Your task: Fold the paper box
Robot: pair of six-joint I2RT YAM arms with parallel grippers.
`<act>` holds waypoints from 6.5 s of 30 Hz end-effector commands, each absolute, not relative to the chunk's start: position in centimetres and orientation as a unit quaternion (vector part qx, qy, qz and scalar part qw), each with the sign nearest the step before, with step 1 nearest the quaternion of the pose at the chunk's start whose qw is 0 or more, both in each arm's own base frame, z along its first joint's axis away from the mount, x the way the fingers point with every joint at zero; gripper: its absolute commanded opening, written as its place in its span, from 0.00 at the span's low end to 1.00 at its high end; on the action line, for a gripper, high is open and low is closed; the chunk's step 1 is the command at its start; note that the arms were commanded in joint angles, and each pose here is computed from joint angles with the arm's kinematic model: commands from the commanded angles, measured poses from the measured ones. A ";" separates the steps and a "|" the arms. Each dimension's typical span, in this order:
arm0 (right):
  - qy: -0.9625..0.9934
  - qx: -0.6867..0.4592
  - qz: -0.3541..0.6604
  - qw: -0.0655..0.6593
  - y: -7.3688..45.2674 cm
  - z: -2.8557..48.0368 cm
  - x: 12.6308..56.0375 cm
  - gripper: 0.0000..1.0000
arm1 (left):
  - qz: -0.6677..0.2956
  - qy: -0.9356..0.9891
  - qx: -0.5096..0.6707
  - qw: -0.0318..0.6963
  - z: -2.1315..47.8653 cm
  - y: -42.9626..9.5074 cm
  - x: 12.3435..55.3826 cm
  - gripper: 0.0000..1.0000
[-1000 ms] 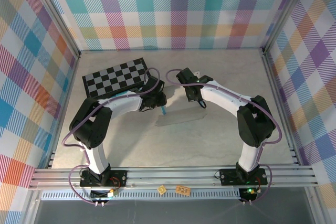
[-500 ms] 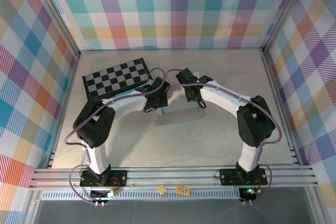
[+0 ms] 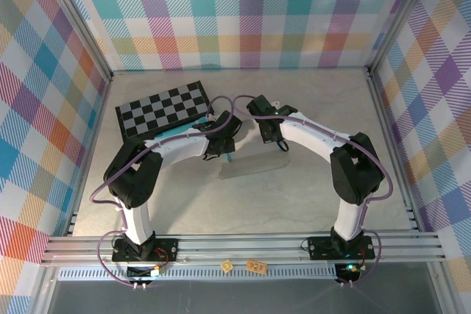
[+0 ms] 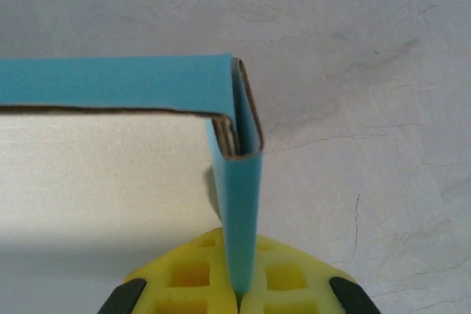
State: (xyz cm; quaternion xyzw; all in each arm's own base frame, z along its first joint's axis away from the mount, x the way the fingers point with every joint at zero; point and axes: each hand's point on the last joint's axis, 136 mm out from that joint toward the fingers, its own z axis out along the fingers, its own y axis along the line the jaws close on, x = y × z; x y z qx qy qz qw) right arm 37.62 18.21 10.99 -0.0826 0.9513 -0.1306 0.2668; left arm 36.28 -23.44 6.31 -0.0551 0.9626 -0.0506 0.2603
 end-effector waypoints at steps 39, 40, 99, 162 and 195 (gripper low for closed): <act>0.955 -0.070 -0.139 0.254 17.9 10.7 37.9 0.00 | -0.105 0.973 -0.063 0.198 3.4 -23.7 35.3 0.00; 0.955 -0.070 -0.140 0.253 17.9 10.7 37.8 0.00 | -0.093 0.973 -0.063 0.200 3.5 -23.4 35.2 0.00; 0.641 0.728 -0.038 -0.241 15.2 4.0 28.1 0.00 | -0.230 0.927 -0.096 0.282 24.9 -23.9 39.7 0.61; 0.979 0.067 0.186 0.055 23.7 19.0 37.6 0.29 | -0.430 0.828 0.012 0.359 28.9 -23.8 32.5 0.49; 0.684 0.720 0.120 0.020 17.7 22.0 38.3 0.00 | -0.425 0.844 0.011 0.328 26.8 -23.3 31.0 0.47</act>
